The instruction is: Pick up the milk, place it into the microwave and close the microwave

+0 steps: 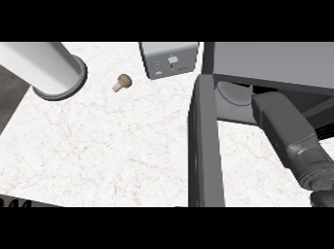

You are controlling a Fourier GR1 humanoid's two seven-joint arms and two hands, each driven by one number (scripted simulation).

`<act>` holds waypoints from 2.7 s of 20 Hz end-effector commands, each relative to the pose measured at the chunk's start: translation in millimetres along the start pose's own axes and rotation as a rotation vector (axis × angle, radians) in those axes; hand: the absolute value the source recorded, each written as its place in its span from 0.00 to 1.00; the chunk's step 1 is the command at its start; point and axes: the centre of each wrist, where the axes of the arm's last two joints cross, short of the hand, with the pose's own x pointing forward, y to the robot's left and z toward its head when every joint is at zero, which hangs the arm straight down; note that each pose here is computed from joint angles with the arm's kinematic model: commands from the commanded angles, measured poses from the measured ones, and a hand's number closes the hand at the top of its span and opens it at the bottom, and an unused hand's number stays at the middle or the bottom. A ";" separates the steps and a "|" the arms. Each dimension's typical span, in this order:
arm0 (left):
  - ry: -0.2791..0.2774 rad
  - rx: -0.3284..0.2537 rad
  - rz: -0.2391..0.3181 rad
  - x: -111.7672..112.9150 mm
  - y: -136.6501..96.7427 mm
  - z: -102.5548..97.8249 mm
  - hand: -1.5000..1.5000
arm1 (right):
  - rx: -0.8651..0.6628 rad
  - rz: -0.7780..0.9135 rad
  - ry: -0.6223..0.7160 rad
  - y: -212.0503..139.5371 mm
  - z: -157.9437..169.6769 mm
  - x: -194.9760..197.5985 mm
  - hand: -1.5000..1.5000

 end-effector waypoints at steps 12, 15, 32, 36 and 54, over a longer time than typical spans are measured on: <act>0.003 -0.055 -0.011 -4.9 -1.7 -13.0 0.00 | 0.127 0.393 0.045 -8.8 26.9 -30.3 0.00; -0.006 -0.044 -0.011 -8.6 -3.6 -18.3 0.00 | 0.201 0.339 -0.014 4.9 25.3 -14.5 0.00; -0.030 -0.022 -0.025 -11.3 8.1 -13.9 0.00 | 0.345 -0.038 0.033 40.7 40.4 21.2 0.00; -0.013 -0.044 -0.024 -5.6 8.3 -7.0 0.00 | 0.350 -0.159 0.082 42.5 56.9 13.3 0.00; 0.012 -0.010 -0.025 6.2 -6.0 -2.9 0.00 | 0.414 -0.497 0.127 14.1 139.5 -54.4 0.00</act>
